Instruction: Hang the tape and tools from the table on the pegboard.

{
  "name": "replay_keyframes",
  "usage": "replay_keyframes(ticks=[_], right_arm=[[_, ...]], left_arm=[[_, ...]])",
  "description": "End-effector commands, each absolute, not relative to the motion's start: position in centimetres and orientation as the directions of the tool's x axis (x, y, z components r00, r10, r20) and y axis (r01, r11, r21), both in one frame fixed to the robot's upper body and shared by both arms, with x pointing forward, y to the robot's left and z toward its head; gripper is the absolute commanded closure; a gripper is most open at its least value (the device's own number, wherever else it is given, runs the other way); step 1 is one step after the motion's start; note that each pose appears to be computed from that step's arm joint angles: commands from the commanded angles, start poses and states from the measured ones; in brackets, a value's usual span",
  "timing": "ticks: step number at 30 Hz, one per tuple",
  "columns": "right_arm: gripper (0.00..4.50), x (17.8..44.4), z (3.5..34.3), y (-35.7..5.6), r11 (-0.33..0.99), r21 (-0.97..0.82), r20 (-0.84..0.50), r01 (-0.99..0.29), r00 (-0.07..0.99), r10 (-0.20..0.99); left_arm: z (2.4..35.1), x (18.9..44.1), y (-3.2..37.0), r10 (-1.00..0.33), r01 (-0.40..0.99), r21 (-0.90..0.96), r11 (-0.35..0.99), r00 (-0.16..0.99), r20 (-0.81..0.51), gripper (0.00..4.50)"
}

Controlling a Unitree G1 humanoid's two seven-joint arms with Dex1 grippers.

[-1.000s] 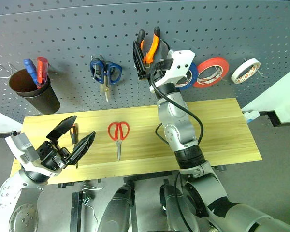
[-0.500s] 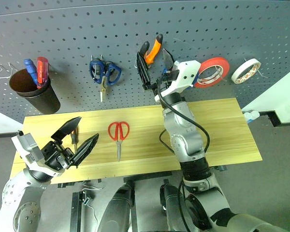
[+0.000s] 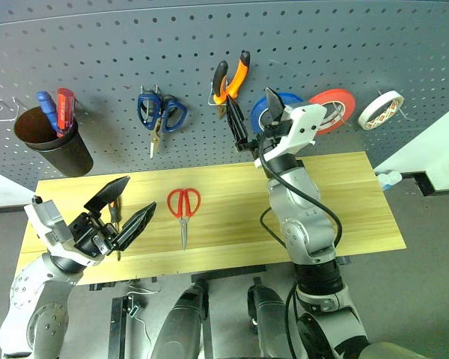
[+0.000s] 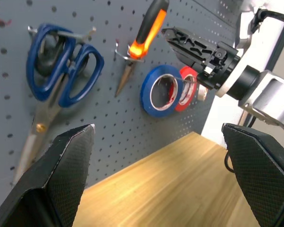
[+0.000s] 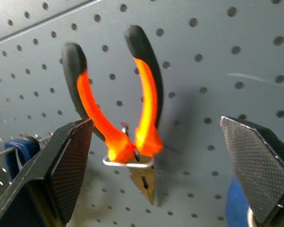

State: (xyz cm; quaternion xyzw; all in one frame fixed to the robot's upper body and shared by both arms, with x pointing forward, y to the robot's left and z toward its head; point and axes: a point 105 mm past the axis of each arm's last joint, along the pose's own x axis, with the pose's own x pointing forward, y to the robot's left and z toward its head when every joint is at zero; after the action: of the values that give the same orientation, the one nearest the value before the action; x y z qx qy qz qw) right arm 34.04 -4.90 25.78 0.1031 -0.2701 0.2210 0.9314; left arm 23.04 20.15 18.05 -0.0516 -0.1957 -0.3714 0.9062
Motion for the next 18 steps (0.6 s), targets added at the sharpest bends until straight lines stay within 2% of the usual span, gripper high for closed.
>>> replay_keyframes(ticks=[1,13,15,18], right_arm=[[0.03,32.2,26.9,-5.7,0.871,0.038,0.587,-0.489,0.716,0.377],[0.03,26.1,25.1,-9.3,0.814,-0.055,0.397,-0.579,0.735,0.550],[0.03,25.3,24.1,-9.4,0.790,-0.033,0.339,-0.612,0.737,0.585],[0.03,23.6,21.5,-10.0,0.737,-0.008,0.195,-0.675,0.722,0.664]], left_arm=[[18.5,22.8,20.2,-0.658,0.691,0.082,0.718,0.636,0.403,0.00],[18.1,22.7,20.8,-0.650,0.680,0.078,0.729,0.653,0.389,0.00],[17.7,22.7,21.0,-0.649,0.676,0.071,0.733,0.665,0.370,0.00],[16.2,22.8,21.9,-0.616,0.636,0.017,0.772,0.740,0.270,0.00]])
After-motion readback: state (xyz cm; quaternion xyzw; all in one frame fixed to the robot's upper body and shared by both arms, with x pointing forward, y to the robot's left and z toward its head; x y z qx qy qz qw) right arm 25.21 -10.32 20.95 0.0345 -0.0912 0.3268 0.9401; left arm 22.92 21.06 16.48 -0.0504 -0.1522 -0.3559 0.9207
